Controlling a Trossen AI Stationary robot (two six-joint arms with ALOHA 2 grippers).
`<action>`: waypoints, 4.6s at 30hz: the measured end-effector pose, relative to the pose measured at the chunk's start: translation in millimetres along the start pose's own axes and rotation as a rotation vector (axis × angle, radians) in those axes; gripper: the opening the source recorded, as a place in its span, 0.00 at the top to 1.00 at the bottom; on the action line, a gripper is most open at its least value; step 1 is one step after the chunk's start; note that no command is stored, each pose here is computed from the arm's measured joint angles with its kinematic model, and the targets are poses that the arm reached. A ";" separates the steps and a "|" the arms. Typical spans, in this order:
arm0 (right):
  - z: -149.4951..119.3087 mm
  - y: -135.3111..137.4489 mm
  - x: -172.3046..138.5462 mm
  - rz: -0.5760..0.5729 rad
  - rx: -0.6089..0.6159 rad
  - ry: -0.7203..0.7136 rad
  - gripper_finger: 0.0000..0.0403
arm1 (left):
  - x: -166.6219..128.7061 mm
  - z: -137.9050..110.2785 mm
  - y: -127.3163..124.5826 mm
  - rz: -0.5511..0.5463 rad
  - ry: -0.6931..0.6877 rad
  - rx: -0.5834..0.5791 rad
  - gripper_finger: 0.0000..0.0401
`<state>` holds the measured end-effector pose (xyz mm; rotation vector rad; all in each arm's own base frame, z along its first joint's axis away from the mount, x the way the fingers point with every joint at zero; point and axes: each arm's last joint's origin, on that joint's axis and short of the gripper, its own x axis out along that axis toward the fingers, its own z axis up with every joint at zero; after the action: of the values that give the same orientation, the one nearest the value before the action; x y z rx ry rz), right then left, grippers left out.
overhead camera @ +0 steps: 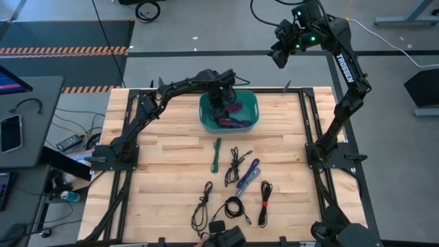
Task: Pick and place USB-C Cables
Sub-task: Put the pink charger cable into the light blue bin, then put the black charger cable into the light blue bin
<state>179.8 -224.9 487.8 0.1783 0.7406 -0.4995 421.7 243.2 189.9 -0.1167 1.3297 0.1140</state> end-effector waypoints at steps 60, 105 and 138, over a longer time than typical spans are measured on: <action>-42.0 218.4 22.4 0.552 -0.129 0.455 0.61 | -290.1 -105.3 -175.1 0.607 -0.356 -0.375 0.46; -313.4 425.1 134.1 -0.247 1.112 0.870 0.32 | -305.1 -121.3 -128.3 0.693 -0.244 -0.236 0.46; -258.1 384.1 111.0 -0.056 0.927 0.718 0.93 | -304.7 -121.0 -128.4 0.694 -0.236 -0.221 0.46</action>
<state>284.4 152.0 216.8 1.2530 1.1644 -0.8212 253.1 93.3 460.1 0.1733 1.0694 0.8379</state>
